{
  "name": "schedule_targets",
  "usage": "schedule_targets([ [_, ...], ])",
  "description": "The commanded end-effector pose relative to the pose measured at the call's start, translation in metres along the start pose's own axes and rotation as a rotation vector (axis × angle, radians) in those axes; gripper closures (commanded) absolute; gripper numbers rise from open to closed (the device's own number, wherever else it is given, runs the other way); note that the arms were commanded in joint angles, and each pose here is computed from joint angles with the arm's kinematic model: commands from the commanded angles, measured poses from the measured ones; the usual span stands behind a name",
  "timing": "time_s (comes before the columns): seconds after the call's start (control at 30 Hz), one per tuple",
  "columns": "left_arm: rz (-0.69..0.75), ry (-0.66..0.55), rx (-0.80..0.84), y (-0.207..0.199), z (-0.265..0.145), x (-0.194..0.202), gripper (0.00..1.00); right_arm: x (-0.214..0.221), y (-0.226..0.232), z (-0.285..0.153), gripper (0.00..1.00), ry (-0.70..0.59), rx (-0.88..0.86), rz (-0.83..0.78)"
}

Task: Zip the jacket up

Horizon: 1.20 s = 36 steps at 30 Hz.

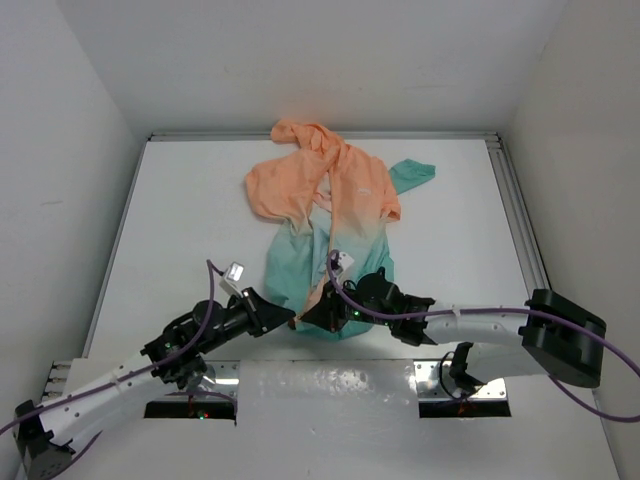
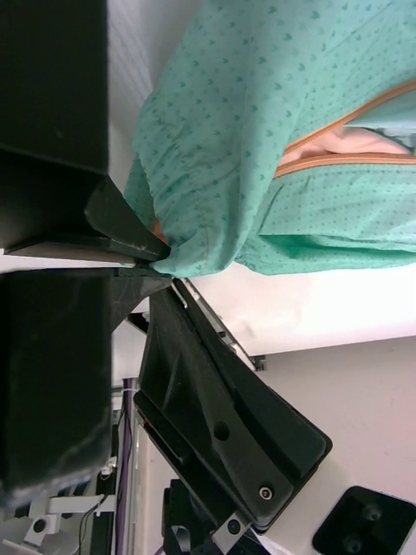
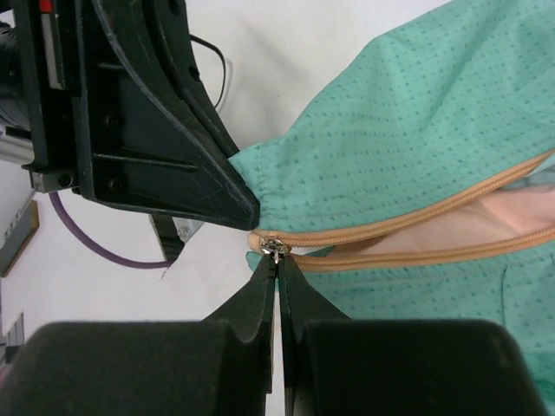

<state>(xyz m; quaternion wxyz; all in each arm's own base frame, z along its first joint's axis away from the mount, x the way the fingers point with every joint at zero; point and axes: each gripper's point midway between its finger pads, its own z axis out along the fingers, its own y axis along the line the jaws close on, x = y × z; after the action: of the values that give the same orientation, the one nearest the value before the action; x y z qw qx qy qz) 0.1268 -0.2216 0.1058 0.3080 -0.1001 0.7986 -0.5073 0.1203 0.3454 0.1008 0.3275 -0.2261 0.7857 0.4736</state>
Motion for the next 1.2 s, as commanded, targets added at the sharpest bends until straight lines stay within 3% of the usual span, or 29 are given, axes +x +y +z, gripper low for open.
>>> schedule_targets([
  [0.0, 0.037, -0.055, 0.051, -0.021, -0.008, -0.015, 1.0, -0.029, 0.008, 0.004, 1.0, -0.062, 0.025, -0.057],
  [0.37, 0.134, -0.043, 0.001, -0.033, -0.041, -0.025, 1.0, -0.114, -0.058, -0.011, 1.0, -0.199, 0.582, -0.277],
  [0.53, 0.165, -0.144, 0.042, -0.068, -0.073, -0.055, 1.0, -0.156, -0.09, -0.02, 1.0, -0.209, 0.794, -0.372],
  [0.63, 0.196, -0.262, 0.075, -0.097, -0.108, -0.085, 1.0, -0.207, -0.12, -0.035, 1.0, -0.272, 0.921, -0.341],
  [0.67, 0.206, -0.361, 0.097, -0.115, -0.131, -0.108, 1.0, -0.24, -0.133, -0.051, 1.0, -0.325, 0.986, -0.308],
  [0.77, 0.223, -0.511, 0.116, -0.139, -0.174, -0.142, 1.0, -0.289, -0.179, -0.088, 1.0, -0.373, 1.167, -0.231],
  [0.87, 0.19, -0.623, 0.106, -0.141, -0.201, -0.163, 1.0, -0.325, -0.221, -0.133, 1.0, -0.417, 1.341, -0.155],
  [1.03, 0.135, -0.703, 0.036, -0.122, -0.217, -0.175, 1.0, -0.364, -0.257, -0.215, 1.0, -0.569, 1.44, 0.053],
  [1.17, 0.122, -0.727, 0.002, -0.111, -0.224, -0.177, 1.0, -0.376, -0.245, -0.252, 1.0, -0.661, 1.422, 0.12],
])
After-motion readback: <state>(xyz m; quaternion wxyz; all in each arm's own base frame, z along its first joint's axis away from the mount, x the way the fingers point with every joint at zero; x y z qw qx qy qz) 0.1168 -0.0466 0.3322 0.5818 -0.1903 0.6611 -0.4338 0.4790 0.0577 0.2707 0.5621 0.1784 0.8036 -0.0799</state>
